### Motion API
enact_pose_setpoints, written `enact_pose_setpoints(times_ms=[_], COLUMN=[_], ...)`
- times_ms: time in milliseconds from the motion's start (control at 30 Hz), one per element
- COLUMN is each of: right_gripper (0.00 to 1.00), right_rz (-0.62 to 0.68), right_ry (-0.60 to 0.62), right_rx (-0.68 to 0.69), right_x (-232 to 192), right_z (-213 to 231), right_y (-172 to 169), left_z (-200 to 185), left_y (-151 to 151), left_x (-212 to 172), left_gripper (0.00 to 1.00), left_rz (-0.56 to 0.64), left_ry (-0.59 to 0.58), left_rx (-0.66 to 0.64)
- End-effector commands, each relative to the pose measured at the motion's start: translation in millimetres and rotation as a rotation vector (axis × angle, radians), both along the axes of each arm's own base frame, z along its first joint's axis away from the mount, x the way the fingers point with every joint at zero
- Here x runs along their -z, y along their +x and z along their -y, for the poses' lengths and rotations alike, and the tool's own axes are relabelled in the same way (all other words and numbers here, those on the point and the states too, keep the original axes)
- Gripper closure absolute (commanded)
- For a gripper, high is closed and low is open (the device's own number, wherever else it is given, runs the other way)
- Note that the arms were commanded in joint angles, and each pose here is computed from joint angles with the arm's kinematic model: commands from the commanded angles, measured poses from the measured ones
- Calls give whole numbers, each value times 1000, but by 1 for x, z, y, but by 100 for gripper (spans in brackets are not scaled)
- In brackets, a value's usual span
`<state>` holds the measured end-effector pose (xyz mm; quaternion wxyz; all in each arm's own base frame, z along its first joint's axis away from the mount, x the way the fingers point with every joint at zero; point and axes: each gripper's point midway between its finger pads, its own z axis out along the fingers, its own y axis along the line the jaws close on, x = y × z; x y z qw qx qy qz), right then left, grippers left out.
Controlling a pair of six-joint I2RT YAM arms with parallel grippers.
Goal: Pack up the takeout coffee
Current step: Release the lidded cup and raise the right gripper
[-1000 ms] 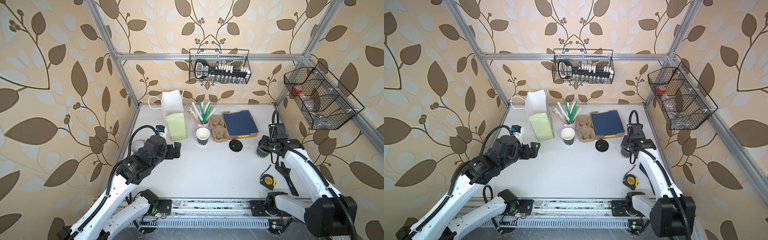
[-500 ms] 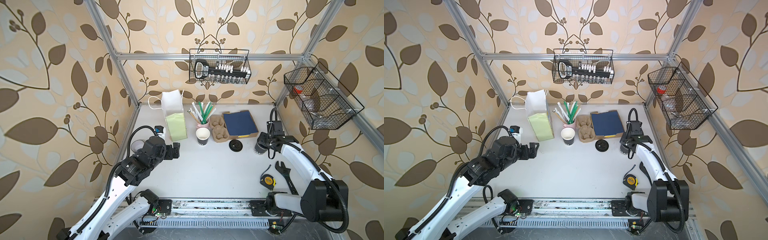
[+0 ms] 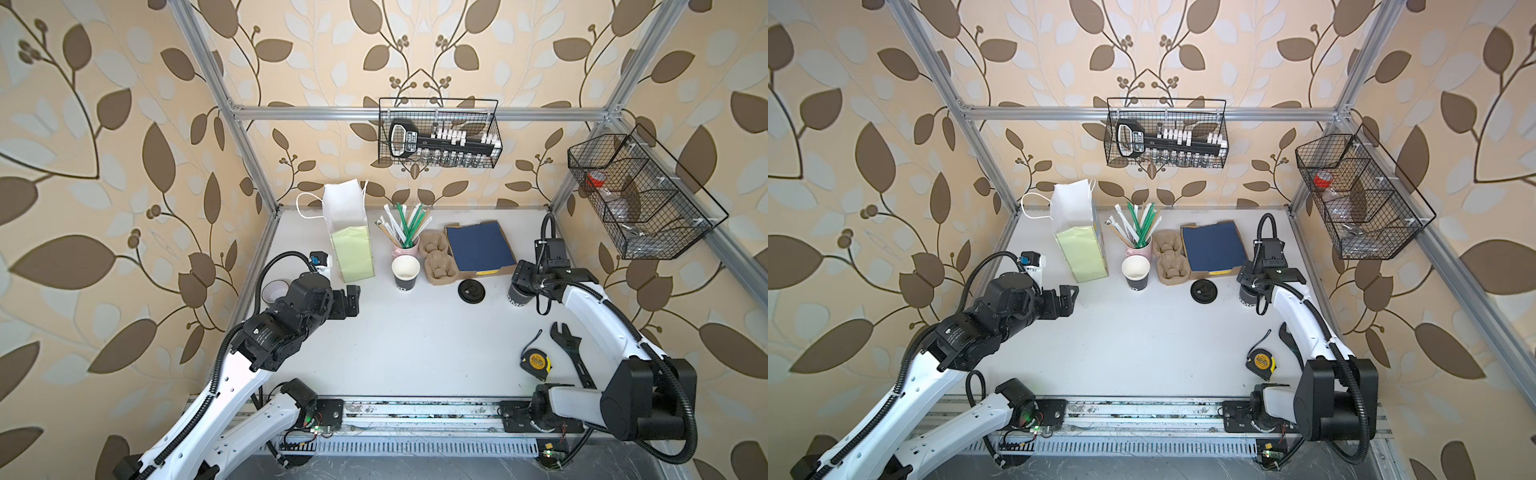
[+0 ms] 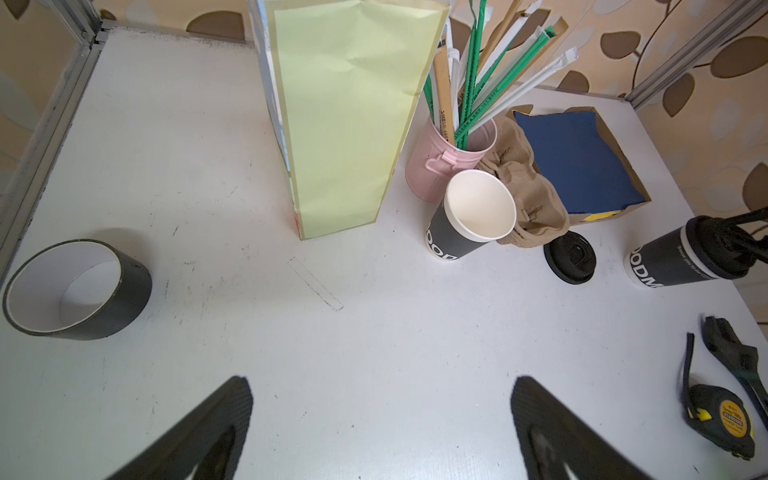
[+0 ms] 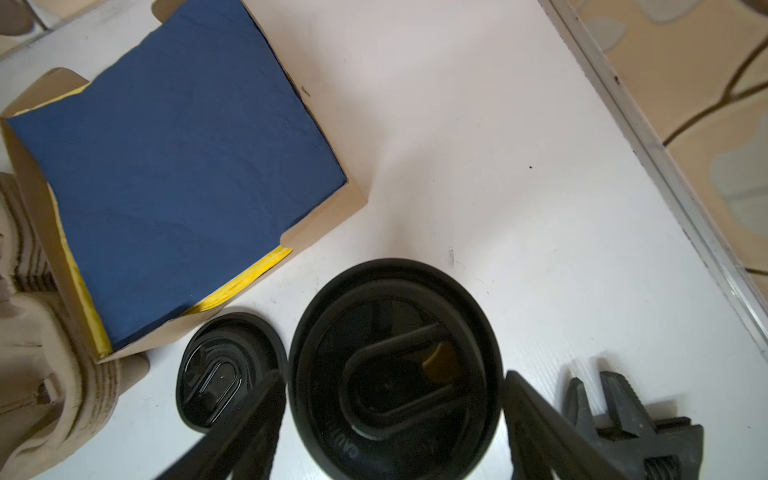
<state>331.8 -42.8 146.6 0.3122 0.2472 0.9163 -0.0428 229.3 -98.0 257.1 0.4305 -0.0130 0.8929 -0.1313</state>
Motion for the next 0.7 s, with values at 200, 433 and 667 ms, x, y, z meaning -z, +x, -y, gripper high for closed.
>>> enact_pose_setpoints(times_ms=[200,433,667], right_gripper=[17,25,37], right_rz=[126,170,50], right_ry=[3,-9,-38], right_rx=[-19,-321,-479], right_x=[-50,-83,-49], right_z=[-15,-121,-183], right_y=[0,10,24], left_z=[-2,-4,-5], left_y=[3,3,2], left_x=[-6,-8,-9], left_gripper=[1,1,1], left_rz=[34,45,51], left_ry=[2,0,0], left_rx=[-8,-15,-17])
